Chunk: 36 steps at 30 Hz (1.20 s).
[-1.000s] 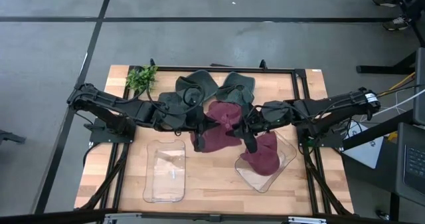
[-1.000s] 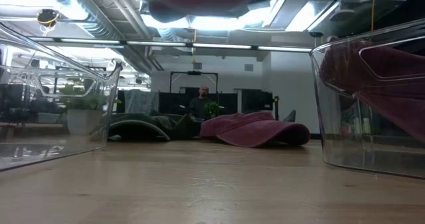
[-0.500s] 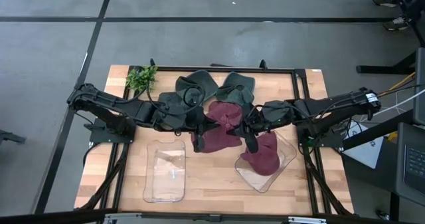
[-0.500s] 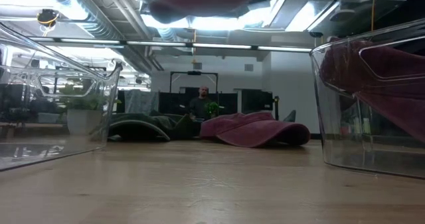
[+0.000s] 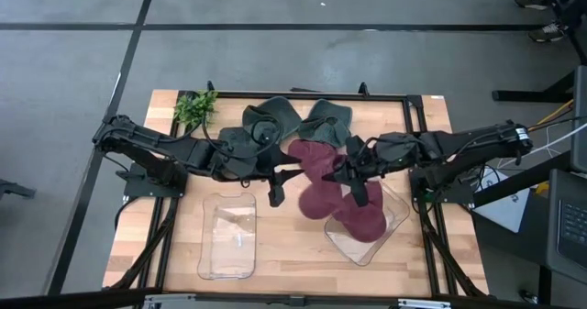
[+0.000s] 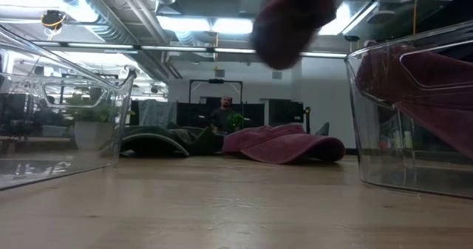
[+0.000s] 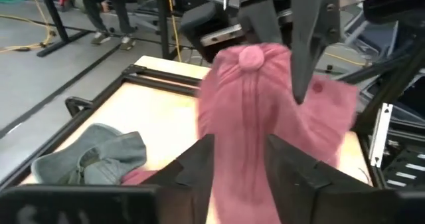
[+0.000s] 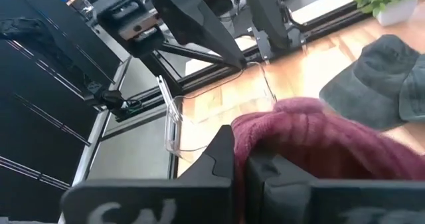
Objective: Pick & Place hat
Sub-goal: Put the left red cap into the right transparent bin
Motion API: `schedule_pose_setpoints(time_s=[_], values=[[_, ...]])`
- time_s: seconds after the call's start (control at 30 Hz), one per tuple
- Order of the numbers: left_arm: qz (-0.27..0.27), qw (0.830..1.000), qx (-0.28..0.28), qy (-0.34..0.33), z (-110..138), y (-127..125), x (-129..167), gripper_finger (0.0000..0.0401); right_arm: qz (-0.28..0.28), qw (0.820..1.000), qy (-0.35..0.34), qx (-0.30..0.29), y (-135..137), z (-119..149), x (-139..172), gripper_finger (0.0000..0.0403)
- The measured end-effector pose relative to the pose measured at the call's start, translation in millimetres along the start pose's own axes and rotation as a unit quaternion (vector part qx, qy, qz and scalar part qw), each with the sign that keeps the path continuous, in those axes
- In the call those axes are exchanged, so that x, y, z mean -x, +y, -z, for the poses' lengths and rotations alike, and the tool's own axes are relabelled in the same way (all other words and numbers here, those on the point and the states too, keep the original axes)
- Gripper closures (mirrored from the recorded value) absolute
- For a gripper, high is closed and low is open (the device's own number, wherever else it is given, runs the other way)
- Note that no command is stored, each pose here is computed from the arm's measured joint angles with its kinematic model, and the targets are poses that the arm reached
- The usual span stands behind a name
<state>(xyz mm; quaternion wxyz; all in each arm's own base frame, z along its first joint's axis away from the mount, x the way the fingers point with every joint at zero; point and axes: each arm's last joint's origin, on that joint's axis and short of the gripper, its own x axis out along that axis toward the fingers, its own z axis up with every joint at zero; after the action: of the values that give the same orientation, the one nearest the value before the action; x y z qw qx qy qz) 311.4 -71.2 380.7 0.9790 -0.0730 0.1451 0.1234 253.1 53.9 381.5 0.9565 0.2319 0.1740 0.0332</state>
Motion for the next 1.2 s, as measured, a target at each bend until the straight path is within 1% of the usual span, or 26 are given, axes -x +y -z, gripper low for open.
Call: schedule_pose_setpoints(time_s=[0.17, 0.37, 0.5, 0.6, 0.7, 0.83, 0.87, 1.03, 1.2], values=[[0.004, 1.000, 0.000, 0.001, 0.1, -0.2, 0.0, 0.0247, -0.019, 1.000, -0.011, 0.009, 2.4, -4.3, 12.3, 0.0400], [0.010, 1.000, 0.000, 0.003, 0.2, -0.6, 0.0, 0.0243, -0.045, 0.999, -0.014, 0.023, 3.7, -8.0, 27.6, 0.0400], [0.012, 1.000, 0.000, 0.003, 0.2, -0.7, 0.0, 0.0246, -0.081, 0.996, 0.012, 0.028, 2.1, -7.7, 35.2, 0.0400], [0.021, 1.000, 0.000, 0.006, 0.3, -1.2, 0.0, 0.0248, -0.124, 0.990, 0.044, 0.043, 0.5, -6.3, 39.7, 0.0400], [0.029, 1.000, 0.001, 0.008, 0.5, -1.7, 0.0, 0.0247, -0.178, 0.979, 0.078, 0.055, -0.4, -4.8, 43.0, 0.0400], [0.029, 1.000, 0.001, 0.008, 0.5, -1.7, 0.0, 0.0245, -0.265, 0.955, 0.116, 0.069, -0.1, -4.1, 45.6, 0.0400], [0.029, 1.000, 0.000, 0.008, 0.5, -1.7, 0.0, 0.0244, -0.280, 0.950, 0.120, 0.074, 0.0, -4.2, 46.1, 0.0400], [0.029, 1.000, 0.000, 0.008, 0.5, -1.8, 0.1, 0.0244, -0.336, 0.926, 0.127, 0.113, 1.4, -3.5, 48.2, 0.0400], [0.029, 1.000, 0.000, 0.008, 0.4, -1.7, 0.1, 0.0246, -0.381, 0.899, 0.111, 0.183, 2.8, -2.7, 49.9, 0.0400]])
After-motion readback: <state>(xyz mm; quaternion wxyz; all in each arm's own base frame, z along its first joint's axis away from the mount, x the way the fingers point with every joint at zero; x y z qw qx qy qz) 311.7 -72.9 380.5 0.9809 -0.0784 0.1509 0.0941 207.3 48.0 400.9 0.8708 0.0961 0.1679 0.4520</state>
